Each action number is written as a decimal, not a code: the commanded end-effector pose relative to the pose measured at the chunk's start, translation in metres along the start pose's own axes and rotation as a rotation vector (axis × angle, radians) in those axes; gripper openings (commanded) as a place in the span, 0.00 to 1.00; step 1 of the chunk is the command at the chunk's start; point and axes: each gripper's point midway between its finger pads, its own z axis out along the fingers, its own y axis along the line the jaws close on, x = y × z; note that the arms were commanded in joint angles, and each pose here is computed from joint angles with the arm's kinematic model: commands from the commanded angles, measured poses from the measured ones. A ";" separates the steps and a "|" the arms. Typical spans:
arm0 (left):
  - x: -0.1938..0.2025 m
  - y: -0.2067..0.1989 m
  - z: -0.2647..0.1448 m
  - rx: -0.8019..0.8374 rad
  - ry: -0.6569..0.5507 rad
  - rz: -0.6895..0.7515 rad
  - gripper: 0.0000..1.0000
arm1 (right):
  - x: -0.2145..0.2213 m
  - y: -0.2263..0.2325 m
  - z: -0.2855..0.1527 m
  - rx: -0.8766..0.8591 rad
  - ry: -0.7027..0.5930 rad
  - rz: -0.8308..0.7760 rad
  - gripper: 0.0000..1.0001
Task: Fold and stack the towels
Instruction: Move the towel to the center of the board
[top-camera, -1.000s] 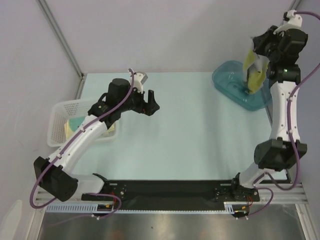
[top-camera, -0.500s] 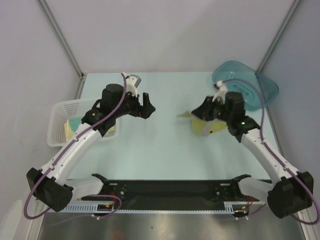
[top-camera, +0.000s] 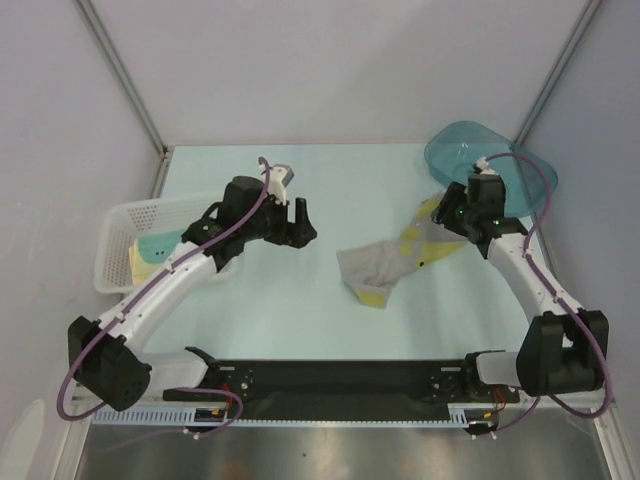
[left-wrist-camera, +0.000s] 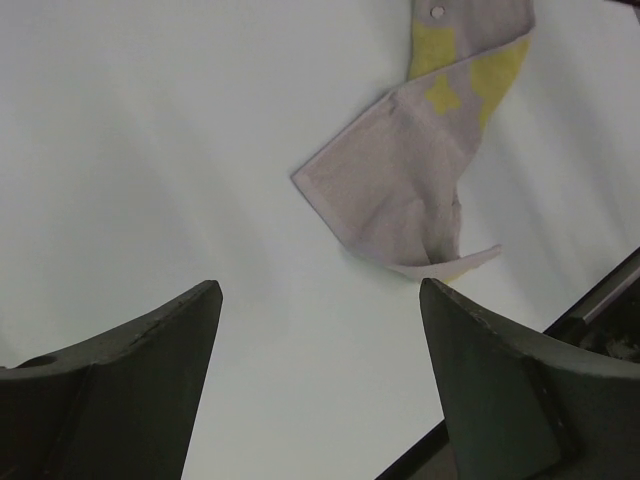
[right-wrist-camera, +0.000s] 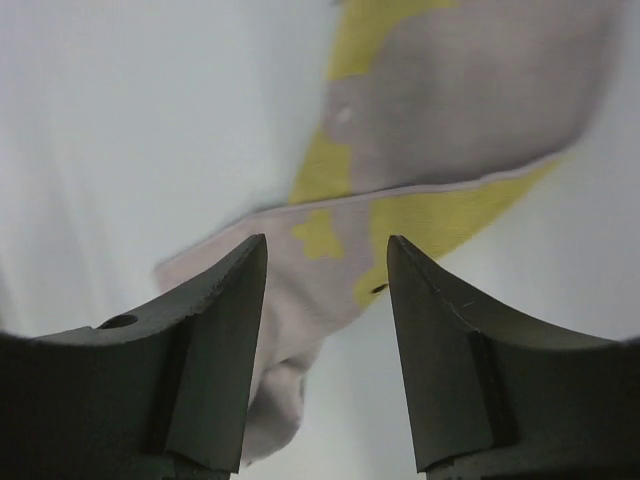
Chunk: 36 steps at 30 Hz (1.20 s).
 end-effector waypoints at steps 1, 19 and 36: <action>-0.003 -0.023 0.011 0.074 0.018 0.006 0.86 | -0.009 -0.056 0.020 0.158 -0.026 0.120 0.56; 0.036 -0.016 0.037 0.007 0.107 -0.067 0.81 | 0.095 -0.044 0.098 -0.025 0.307 0.124 0.41; 0.008 0.002 0.031 -0.040 0.060 -0.037 0.76 | 0.204 0.035 -0.006 -0.195 0.529 -0.246 0.37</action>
